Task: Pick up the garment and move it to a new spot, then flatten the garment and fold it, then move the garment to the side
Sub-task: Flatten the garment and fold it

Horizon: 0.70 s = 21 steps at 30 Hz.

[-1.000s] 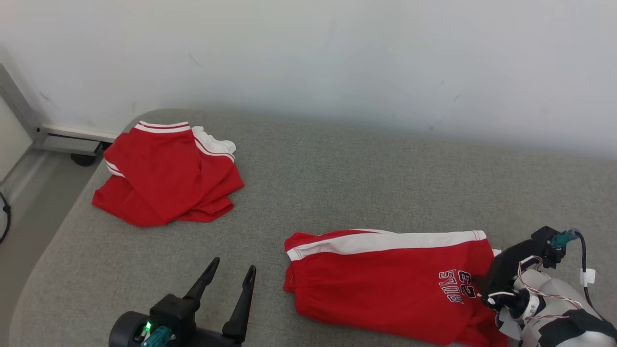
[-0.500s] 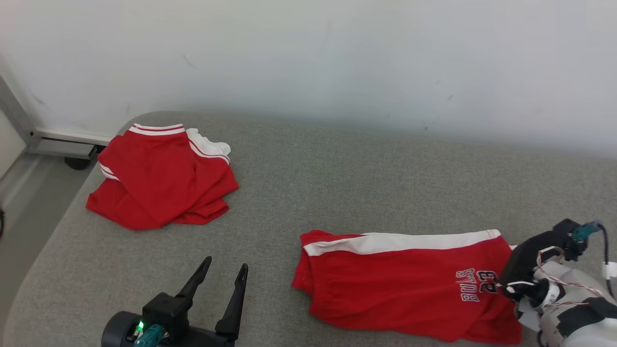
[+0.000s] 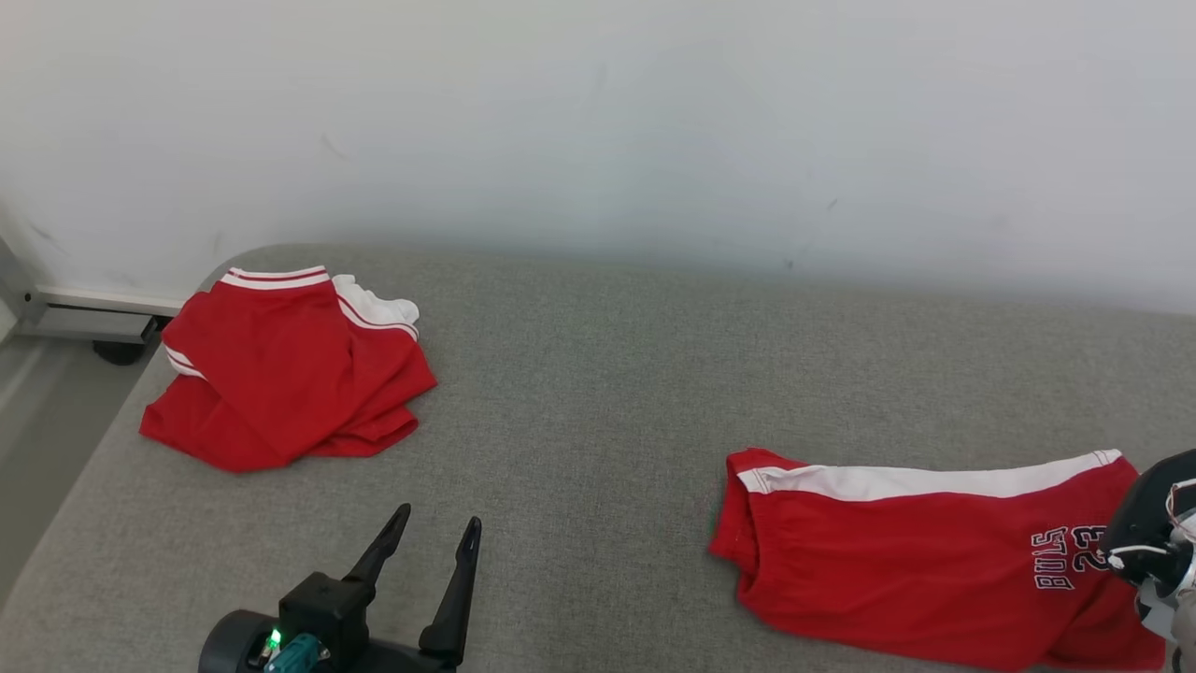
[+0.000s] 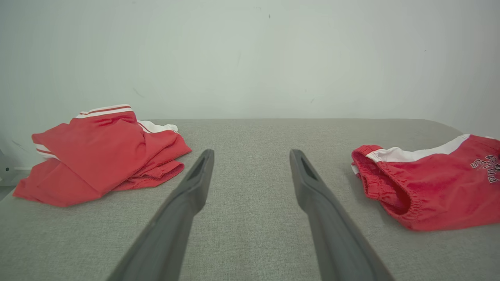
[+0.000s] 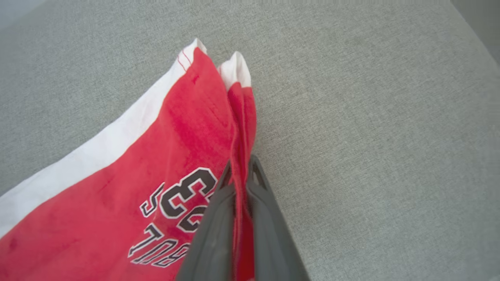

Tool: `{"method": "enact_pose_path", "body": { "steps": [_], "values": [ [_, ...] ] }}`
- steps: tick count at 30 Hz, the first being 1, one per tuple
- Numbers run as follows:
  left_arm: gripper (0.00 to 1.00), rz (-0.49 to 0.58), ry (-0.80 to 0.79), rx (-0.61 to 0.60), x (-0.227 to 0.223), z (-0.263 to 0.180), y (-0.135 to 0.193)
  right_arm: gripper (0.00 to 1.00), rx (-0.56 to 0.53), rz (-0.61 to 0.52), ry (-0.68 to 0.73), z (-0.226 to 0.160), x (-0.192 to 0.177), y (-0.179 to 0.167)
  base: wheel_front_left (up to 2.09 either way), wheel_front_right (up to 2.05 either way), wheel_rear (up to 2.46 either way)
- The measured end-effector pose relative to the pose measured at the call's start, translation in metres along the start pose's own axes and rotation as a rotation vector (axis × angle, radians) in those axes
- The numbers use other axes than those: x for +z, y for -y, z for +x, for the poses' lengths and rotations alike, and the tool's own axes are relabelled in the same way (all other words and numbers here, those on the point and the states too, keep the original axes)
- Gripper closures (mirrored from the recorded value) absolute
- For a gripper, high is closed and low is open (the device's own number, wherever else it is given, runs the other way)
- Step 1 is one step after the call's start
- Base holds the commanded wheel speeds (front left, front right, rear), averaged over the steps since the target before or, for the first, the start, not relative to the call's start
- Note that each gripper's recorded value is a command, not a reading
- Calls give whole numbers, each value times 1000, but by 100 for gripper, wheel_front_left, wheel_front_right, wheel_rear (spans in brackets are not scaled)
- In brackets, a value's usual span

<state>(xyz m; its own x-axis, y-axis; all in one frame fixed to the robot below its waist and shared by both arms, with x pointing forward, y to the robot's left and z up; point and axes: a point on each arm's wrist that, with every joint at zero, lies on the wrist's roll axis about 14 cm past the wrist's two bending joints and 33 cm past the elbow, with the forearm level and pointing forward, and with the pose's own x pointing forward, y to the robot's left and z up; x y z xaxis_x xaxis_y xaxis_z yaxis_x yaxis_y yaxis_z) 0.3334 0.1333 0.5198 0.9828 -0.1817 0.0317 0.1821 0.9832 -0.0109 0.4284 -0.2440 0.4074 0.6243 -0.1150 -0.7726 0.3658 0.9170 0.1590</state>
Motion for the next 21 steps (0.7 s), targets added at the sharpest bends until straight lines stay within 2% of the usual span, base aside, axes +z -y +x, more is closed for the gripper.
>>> {"method": "enact_pose_path", "body": {
  "steps": [5, 9, 21],
  "values": [
    [0, 1, 7, -12, 2, -1, 4, 100, 12, -30, 17, -6, 7, -9, 0, 0, 0],
    [0, 2, 12, -21, 3, -1, 7, 100, 94, -77, -13, -11, -10, -51, 0, 0, 0],
    [0, 3, 13, -39, 4, -8, 14, 100, 392, -328, 1, -50, -40, -158, 0, 0, 0]
  ]
}}
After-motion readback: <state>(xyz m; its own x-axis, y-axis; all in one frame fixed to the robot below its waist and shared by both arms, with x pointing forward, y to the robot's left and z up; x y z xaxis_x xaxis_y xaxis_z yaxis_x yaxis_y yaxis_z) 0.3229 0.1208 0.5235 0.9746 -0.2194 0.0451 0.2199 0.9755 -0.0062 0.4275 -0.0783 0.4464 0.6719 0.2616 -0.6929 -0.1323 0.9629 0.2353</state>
